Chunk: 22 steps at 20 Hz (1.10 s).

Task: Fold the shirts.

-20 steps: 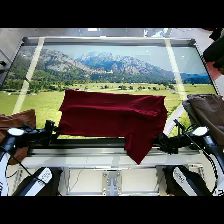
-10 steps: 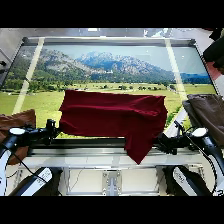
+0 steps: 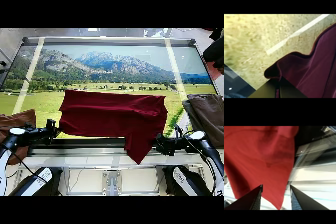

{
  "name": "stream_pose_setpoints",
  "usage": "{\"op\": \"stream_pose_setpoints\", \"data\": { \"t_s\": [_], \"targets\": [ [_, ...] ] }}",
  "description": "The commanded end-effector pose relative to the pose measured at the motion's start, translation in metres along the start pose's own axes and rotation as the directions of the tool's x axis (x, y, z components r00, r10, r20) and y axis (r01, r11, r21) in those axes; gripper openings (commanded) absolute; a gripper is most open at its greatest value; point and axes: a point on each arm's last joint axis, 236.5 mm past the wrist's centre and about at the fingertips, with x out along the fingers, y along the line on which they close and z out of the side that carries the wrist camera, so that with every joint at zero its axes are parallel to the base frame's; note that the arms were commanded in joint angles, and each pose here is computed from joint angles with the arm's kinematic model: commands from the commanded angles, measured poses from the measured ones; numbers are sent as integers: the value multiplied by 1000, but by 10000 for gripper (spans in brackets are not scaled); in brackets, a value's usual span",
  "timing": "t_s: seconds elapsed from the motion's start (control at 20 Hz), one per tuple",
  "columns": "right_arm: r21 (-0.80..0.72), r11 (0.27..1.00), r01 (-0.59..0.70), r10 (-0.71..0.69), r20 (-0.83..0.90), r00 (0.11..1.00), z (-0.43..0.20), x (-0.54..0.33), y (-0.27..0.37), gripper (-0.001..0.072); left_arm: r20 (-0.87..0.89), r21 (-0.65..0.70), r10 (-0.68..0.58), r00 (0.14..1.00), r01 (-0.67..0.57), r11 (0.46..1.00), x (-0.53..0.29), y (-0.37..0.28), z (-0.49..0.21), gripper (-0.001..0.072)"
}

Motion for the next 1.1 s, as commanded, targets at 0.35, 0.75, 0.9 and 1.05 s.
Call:
{"op": "stream_pose_setpoints", "data": {
  "t_s": [0.35, 0.75, 0.9, 1.05],
  "targets": [
    [46, 999, 17, -13, -101, 995, -8, 20, -8, 387, 0, -1, 0, 1000, 0, 1000, 0, 0, 0, 13],
    [-200, 975, -97, 73, -122, 990, -14, 28, 51, 16, 32, 81, -33, 999, 30, 996, -9, -13, 7, 12],
    [-337, 935, -112, 77, -115, 990, -15, -3, 78, 16, 112, 288, -97, 989, 61, 956, -36, -43, 20, 12],
    [-456, 885, -90, 81, -40, 996, -17, -45, 107, 16, 172, 483, -111, 979, 14, 875, -74, -61, 20, 11]
  ]
}}
